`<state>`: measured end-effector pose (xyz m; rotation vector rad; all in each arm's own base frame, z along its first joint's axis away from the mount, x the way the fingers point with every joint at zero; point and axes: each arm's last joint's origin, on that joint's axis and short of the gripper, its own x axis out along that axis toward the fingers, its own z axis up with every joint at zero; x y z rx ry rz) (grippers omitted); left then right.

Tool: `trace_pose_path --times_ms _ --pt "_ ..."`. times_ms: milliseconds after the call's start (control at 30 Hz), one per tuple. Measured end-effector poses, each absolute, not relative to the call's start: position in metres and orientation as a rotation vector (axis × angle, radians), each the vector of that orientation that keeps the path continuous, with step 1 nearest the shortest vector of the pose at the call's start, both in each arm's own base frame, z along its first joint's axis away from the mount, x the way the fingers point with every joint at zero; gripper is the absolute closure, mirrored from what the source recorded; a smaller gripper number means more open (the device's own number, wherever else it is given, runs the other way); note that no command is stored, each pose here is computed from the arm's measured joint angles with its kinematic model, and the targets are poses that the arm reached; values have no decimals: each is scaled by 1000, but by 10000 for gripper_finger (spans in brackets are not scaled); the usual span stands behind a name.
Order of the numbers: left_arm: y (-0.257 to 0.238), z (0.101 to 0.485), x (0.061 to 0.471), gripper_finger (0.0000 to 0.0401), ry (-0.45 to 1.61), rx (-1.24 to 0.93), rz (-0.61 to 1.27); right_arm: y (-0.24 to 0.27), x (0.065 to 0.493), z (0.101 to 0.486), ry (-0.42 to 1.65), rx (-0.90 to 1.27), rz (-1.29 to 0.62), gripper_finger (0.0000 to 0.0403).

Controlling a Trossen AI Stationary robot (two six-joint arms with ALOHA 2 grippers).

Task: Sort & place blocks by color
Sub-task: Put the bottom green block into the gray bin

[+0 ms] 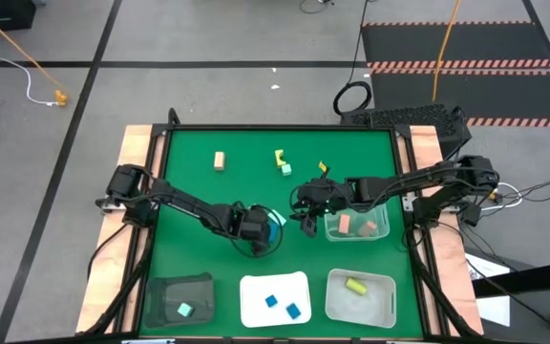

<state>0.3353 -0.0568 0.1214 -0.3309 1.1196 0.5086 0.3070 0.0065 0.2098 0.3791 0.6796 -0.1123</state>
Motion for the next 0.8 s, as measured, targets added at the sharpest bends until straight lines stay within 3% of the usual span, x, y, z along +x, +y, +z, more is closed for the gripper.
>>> trace_pose_path --times_ms 300,800 --pt "-55 138 332 271 1084 -314 474 7 307 210 676 469 -143 234" --pt "-57 204 335 271 750 -233 387 -3 311 216 596 1007 -228 234"
